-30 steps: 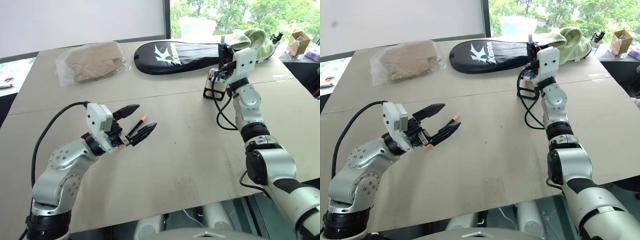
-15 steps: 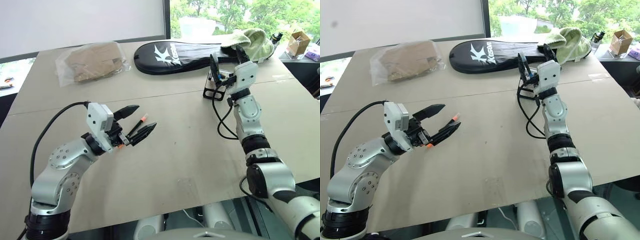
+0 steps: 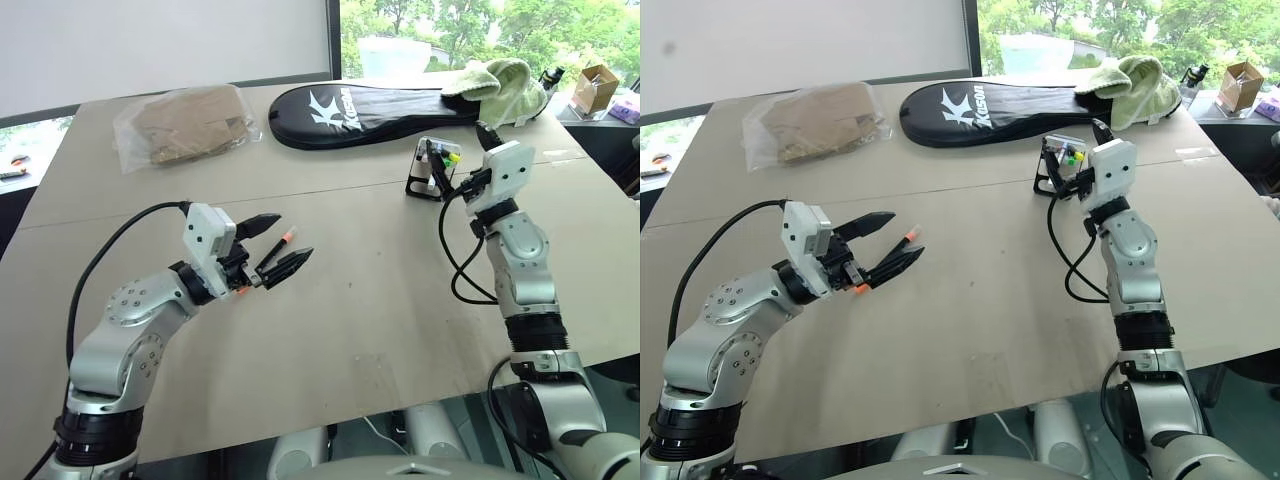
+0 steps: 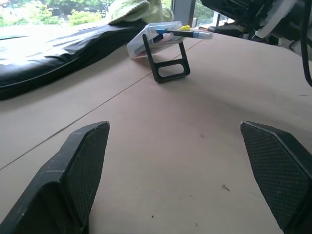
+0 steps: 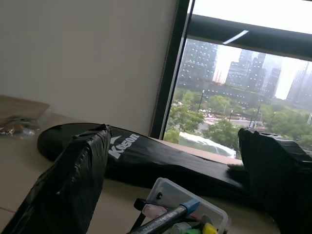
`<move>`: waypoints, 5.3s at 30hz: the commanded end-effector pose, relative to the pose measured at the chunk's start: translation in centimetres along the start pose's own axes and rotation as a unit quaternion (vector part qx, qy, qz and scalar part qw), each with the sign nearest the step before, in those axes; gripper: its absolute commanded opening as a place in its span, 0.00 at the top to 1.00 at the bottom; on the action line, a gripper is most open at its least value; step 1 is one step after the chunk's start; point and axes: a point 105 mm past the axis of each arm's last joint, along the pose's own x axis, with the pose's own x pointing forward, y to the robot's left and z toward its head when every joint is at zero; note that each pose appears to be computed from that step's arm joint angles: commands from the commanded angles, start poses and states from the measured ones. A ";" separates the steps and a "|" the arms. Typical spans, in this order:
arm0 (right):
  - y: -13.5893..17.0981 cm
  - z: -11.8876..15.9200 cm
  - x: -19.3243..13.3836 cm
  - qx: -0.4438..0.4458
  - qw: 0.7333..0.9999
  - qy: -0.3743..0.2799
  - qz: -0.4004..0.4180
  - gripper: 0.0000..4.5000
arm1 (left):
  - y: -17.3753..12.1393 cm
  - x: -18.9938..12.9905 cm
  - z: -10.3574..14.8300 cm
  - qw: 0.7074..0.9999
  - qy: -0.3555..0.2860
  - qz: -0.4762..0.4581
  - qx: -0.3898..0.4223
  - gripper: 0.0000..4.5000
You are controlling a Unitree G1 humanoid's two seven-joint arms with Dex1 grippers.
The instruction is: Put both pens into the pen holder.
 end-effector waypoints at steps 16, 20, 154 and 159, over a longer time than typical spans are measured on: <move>0.0 0.9 -3.7 -0.035 0.978 0.105 0.176 0.02 | -0.2 -0.7 0.6 1.000 0.000 -0.010 0.026 0.00; -0.2 0.1 -3.2 -0.039 0.976 0.112 0.182 0.02 | -1.0 -1.4 1.1 0.998 -0.025 -0.046 0.021 0.00; -0.1 5.6 0.8 -0.065 0.994 0.071 -0.054 0.98 | -1.6 4.7 3.7 0.995 -0.023 -0.047 0.089 0.08; -0.4 4.0 1.6 -0.064 0.993 0.076 -0.061 0.98 | -1.9 4.2 3.6 0.995 -0.022 -0.040 0.084 0.08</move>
